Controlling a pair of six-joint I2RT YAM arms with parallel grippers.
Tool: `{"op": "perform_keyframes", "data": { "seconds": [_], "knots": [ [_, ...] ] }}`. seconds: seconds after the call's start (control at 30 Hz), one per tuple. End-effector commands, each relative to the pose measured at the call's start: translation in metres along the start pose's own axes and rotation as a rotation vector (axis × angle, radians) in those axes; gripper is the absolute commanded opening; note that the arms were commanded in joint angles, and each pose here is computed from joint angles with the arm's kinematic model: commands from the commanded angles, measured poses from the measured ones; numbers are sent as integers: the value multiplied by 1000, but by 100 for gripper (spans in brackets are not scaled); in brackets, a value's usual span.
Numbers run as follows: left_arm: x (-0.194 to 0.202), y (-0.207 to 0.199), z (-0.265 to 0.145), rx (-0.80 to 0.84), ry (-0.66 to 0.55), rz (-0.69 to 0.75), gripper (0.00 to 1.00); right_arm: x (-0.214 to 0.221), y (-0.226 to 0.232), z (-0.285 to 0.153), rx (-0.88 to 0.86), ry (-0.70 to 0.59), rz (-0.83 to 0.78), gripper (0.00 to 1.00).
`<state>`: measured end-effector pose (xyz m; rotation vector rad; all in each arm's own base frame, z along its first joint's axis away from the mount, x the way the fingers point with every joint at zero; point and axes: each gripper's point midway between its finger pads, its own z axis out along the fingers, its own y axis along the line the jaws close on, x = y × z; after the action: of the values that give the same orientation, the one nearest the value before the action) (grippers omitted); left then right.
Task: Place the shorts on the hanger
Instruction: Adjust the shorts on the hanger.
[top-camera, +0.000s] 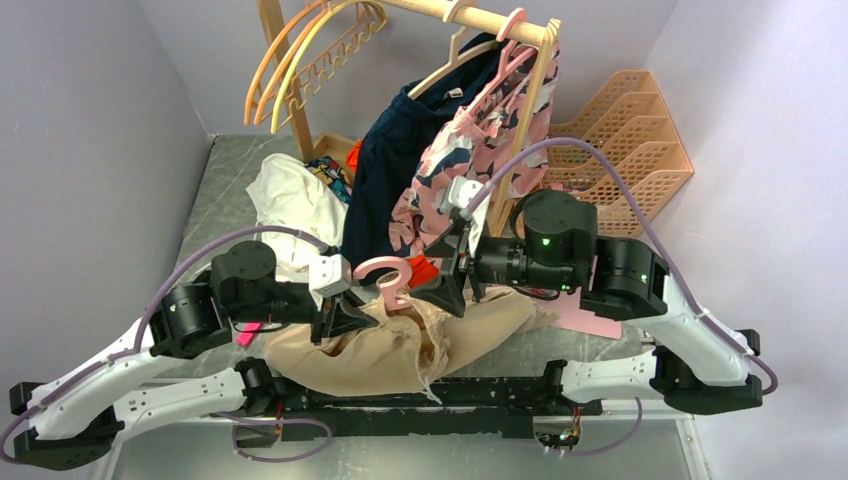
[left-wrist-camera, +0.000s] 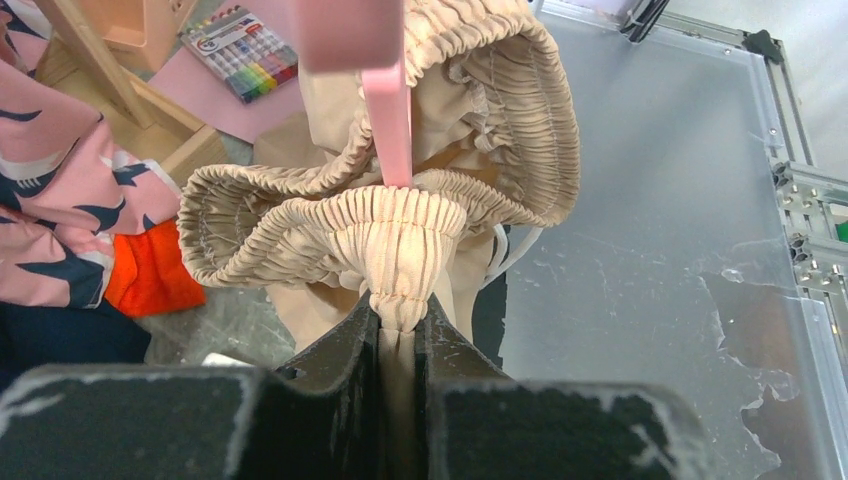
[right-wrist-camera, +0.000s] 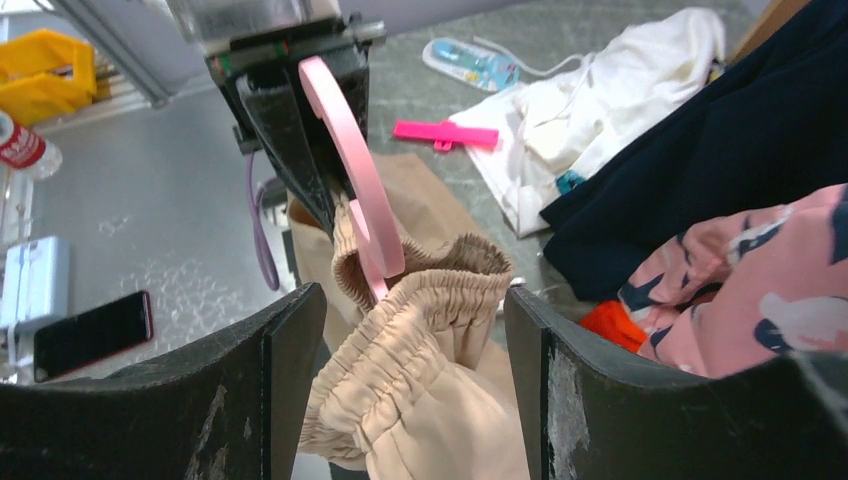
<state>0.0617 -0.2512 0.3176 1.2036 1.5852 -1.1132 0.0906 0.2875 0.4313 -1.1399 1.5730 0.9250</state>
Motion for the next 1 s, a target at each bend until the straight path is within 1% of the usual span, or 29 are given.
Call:
{"op": "perform_keyframes", "data": {
  "seconds": [0.0,0.1,0.27,0.5,0.87,0.97],
  "knots": [
    [-31,-13,-3,66,-73,56,7,13,11,5,-69,14,-20,69],
    [-31,-14,-3,72,-61,59,7,20,7,8,-55,25,-34,69],
    [-26,-9,-8,34,-38,45,7,23,4,-1,-38,38,-45,66],
    [-24,2,-14,-50,-64,21,7,38,3,-7,-30,82,-31,65],
    [-25,9,-16,-99,-66,-1,7,50,5,-5,-44,99,-37,66],
    [-25,10,-16,-104,-66,-7,7,58,1,1,-27,123,-42,65]
  ]
}}
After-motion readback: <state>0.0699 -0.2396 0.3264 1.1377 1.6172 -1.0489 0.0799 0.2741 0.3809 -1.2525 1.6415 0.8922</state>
